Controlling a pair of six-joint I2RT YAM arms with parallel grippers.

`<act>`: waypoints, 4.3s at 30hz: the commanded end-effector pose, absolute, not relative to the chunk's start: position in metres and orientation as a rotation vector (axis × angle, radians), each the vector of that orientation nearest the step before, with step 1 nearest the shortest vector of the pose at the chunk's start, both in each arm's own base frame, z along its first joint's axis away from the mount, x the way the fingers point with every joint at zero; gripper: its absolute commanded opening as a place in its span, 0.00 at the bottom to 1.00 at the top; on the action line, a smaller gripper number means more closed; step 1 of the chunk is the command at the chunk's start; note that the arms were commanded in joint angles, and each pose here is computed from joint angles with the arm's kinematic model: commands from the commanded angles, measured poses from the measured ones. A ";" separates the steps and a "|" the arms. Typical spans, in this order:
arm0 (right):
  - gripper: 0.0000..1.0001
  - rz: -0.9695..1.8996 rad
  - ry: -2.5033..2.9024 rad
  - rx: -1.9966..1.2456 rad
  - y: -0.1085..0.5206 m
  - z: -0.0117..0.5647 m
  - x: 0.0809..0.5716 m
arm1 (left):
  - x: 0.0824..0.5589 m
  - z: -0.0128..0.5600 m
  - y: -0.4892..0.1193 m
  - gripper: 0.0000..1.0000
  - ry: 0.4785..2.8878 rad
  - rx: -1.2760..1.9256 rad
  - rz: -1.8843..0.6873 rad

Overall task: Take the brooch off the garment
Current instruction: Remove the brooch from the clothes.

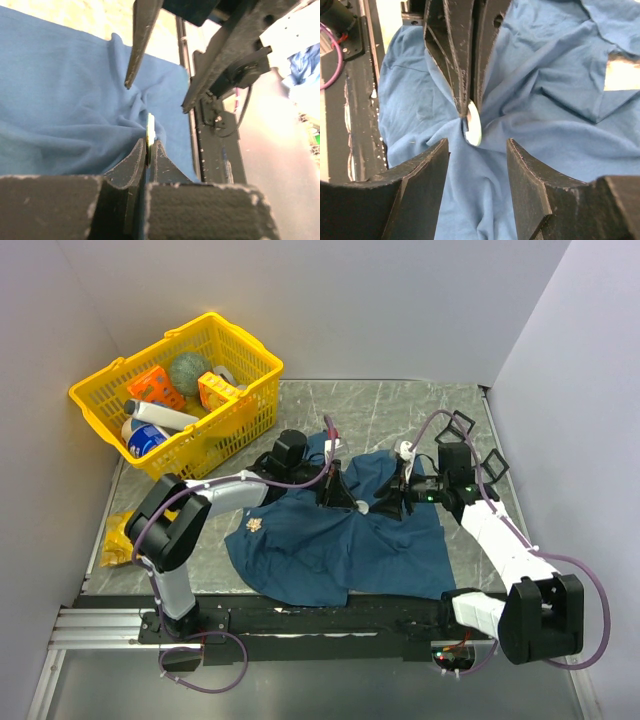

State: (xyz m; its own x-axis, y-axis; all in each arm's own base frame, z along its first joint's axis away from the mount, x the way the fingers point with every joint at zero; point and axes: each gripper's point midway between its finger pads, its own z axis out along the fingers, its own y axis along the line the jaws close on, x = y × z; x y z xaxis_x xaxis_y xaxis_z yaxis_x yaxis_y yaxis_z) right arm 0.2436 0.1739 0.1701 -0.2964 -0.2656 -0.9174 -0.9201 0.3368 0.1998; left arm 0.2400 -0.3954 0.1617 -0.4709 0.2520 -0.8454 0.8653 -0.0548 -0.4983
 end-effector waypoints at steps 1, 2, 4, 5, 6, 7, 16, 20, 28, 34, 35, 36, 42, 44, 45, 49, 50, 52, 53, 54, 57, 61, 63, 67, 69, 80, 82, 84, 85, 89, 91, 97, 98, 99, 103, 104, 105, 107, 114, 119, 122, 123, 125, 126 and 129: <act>0.56 1.035 1.746 -1.043 0.177 0.172 0.246 | 0.231 0.198 -0.397 0.01 1.544 1.196 -1.660; 0.56 1.044 1.751 -1.039 0.178 0.170 0.245 | 0.230 0.197 -0.397 0.01 1.550 1.193 -1.669; 0.56 1.052 1.747 -1.040 0.179 0.171 0.245 | 0.229 0.197 -0.397 0.01 1.545 1.197 -1.674; 0.56 1.058 1.748 -1.037 0.179 0.171 0.245 | 0.229 0.196 -0.397 0.01 1.550 1.191 -1.683; 0.55 1.062 1.746 -1.037 0.179 0.172 0.245 | 0.227 0.195 -0.396 0.01 1.550 1.191 -1.693; 0.54 1.067 1.744 -1.038 0.180 0.172 0.245 | 0.225 0.197 -0.396 0.01 1.511 1.197 -1.699; 0.43 1.100 1.730 -1.045 0.184 0.173 0.241 | 0.225 0.192 -0.397 0.01 1.532 1.138 -1.741; 0.40 1.122 1.727 -1.051 0.186 0.174 0.238 | 0.225 0.193 -0.397 0.01 1.525 1.135 -1.741; 0.32 1.170 1.723 -1.064 0.190 0.176 0.233 | 0.231 0.188 -0.399 0.01 1.545 1.120 -1.711; 0.27 1.196 1.715 -1.061 0.192 0.179 0.231 | 0.231 0.186 -0.400 0.01 1.551 1.120 -1.710; 0.25 1.198 1.714 -1.063 0.192 0.179 0.231 | 0.231 0.185 -0.400 0.01 1.558 1.120 -1.708; 0.24 1.200 1.713 -1.064 0.192 0.180 0.231 | 0.231 0.184 -0.401 0.01 1.564 1.122 -1.708; 0.00 1.204 1.706 -1.067 0.193 0.181 0.230 | 0.231 0.179 -0.403 0.01 1.579 1.144 -1.683; 0.00 1.203 1.702 -1.069 0.193 0.182 0.229 | 0.231 0.180 -0.404 0.01 1.576 1.147 -1.682; 0.00 1.203 1.703 -1.069 0.193 0.182 0.229 | 0.231 0.180 -0.404 0.01 1.581 1.147 -1.683; 0.00 1.188 1.701 -1.077 0.192 0.182 0.228 | 0.231 0.179 -0.404 0.06 1.586 1.152 -1.675; 0.00 1.183 1.706 -1.075 0.192 0.181 0.229 | 0.232 0.178 -0.405 0.11 1.587 1.156 -1.675; 0.00 1.161 1.707 -1.080 0.190 0.180 0.230 | 0.233 0.178 -0.405 0.25 1.599 1.160 -1.669; 0.00 1.144 1.712 -1.081 0.190 0.179 0.232 | 0.233 0.178 -0.405 0.31 1.602 1.162 -1.667; 0.00 1.134 1.718 -1.079 0.189 0.178 0.232 | 0.234 0.178 -0.405 0.40 1.606 1.164 -1.664; 0.00 1.088 1.730 -1.078 0.186 0.175 0.237 | 0.236 0.181 -0.405 0.51 1.608 1.176 -1.648; 0.00 1.023 1.759 -1.069 0.181 0.171 0.244 | 0.239 0.184 -0.404 0.64 1.603 1.189 -1.612; 0.00 0.957 1.784 -1.065 0.177 0.168 0.251 | 0.241 0.185 -0.404 0.68 1.614 1.189 -1.594; 0.00 0.876 1.861 -1.093 0.169 0.161 0.257 | 0.251 0.182 -0.404 0.71 1.635 1.187 -1.510; 0.00 0.832 1.868 -1.117 0.167 0.160 0.259 | 0.260 0.177 -0.405 0.71 1.684 1.166 -1.454; 0.00 0.728 1.909 -1.066 0.158 0.161 0.273 | 0.258 0.156 -0.411 0.76 1.709 1.262 -1.289; 0.00 0.713 1.912 -1.066 0.157 0.161 0.274 | 0.256 0.153 -0.417 0.76 1.688 1.303 -1.243; 0.00 0.705 1.915 -1.062 0.156 0.160 0.275 | 0.251 0.150 -0.421 0.76 1.699 1.326 -1.232; 0.00 0.705 1.912 -1.059 0.156 0.162 0.276 | 0.249 0.148 -0.422 0.76 1.702 1.332 -1.230; 0.00 0.713 1.915 -1.063 0.157 0.161 0.275 | 0.247 0.139 -0.427 0.77 1.722 1.345 -1.200; 0.00 0.715 1.910 -1.063 0.157 0.162 0.275 | 0.246 0.137 -0.429 0.77 1.725 1.353 -1.192; 0.00 0.737 1.891 -1.068 0.160 0.166 0.271 | 0.246 0.130 -0.432 0.77 1.739 1.360 -1.166; 0.00 0.741 1.887 -1.072 0.160 0.167 0.270 | 0.246 0.128 -0.433 0.76 1.743 1.360 -1.162; 0.00 0.741 1.882 -1.072 0.160 0.169 0.270 | 0.248 0.127 -0.432 0.76 1.749 1.355 -1.149; 0.00 0.762 1.873 -1.077 0.162 0.171 0.267 | 0.251 0.121 -0.432 0.69 1.766 1.349 -1.128; 0.00 0.772 1.868 -1.080 0.163 0.172 0.266 | 0.251 0.121 -0.432 0.67 1.766 1.351 -1.129; 0.00 0.772 1.864 -1.081 0.163 0.173 0.265 | 0.251 0.122 -0.432 0.63 1.764 1.351 -1.129; 0.00 0.778 1.864 -1.079 0.163 0.173 0.265 | 0.249 0.121 -0.433 0.45 1.762 1.358 -1.137; 0.00 0.761 1.877 -1.082 0.161 0.171 0.267 | 0.252 0.122 -0.432 0.01 1.768 1.367 -1.116; 0.00 0.694 1.905 -1.109 0.152 0.168 0.269 | 0.257 0.131 -0.428 0.01 1.747 1.389 -1.053; 0.00 0.685 1.911 -1.138 0.150 0.167 0.265 | 0.260 0.135 -0.426 0.01 1.741 1.382 -1.022; 0.00 0.692 1.908 -1.145 0.151 0.168 0.263 | 0.263 0.134 -0.425 0.01 1.748 1.374 -1.004; 0.00 0.717 1.894 -1.161 0.153 0.173 0.258 | 0.267 0.134 -0.425 0.01 1.752 1.358 -0.983; 0.00 0.729 1.895 -1.166 0.153 0.174 0.255 | 0.271 0.134 -0.424 0.01 1.757 1.344 -0.959; 0.00 0.753 1.902 -1.177 0.154 0.174 0.250 | 0.277 0.133 -0.422 0.01 1.766 1.322 -0.933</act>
